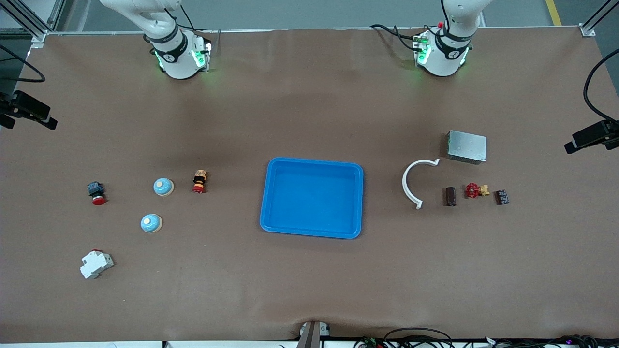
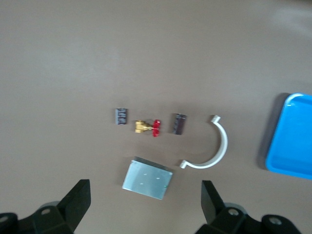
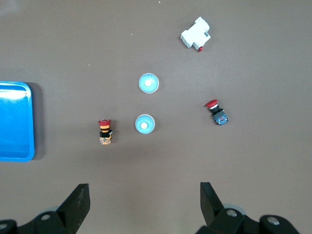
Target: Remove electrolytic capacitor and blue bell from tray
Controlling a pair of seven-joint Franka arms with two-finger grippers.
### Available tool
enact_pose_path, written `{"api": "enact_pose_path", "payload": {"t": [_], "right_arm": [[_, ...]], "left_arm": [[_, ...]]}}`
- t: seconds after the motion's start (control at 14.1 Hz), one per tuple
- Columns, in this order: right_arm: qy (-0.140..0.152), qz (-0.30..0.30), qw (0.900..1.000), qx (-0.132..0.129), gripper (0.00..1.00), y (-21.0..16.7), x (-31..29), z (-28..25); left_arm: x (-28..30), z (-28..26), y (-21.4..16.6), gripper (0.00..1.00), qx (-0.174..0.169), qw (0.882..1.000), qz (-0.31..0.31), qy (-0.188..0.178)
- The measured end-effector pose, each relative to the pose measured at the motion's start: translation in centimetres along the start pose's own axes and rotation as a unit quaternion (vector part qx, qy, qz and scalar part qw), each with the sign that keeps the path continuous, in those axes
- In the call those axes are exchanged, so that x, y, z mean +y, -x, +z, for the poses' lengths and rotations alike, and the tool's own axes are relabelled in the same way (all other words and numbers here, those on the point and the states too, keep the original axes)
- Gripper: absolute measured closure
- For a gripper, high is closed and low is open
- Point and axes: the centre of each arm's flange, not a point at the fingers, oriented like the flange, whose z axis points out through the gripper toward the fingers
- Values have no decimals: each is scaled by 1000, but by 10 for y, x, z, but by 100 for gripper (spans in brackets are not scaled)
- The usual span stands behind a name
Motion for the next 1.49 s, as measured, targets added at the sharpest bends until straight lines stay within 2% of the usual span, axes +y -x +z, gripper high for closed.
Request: {"api": "enact_pose_path", "payload": {"t": [0.14,0.71,1.49], "right_arm": [[0,0,1000,3,0,-1,0,2],[0,-1,1000,1,0,-3,-1,11],[0,0,1000,8,0,-4,0,9]], "left_arm": [[1,-3,0,0,3,1000,3,-13],[27,-4,1,0,5,1000,25,-15],[46,-6,3,0,9,999,27,-45]]}}
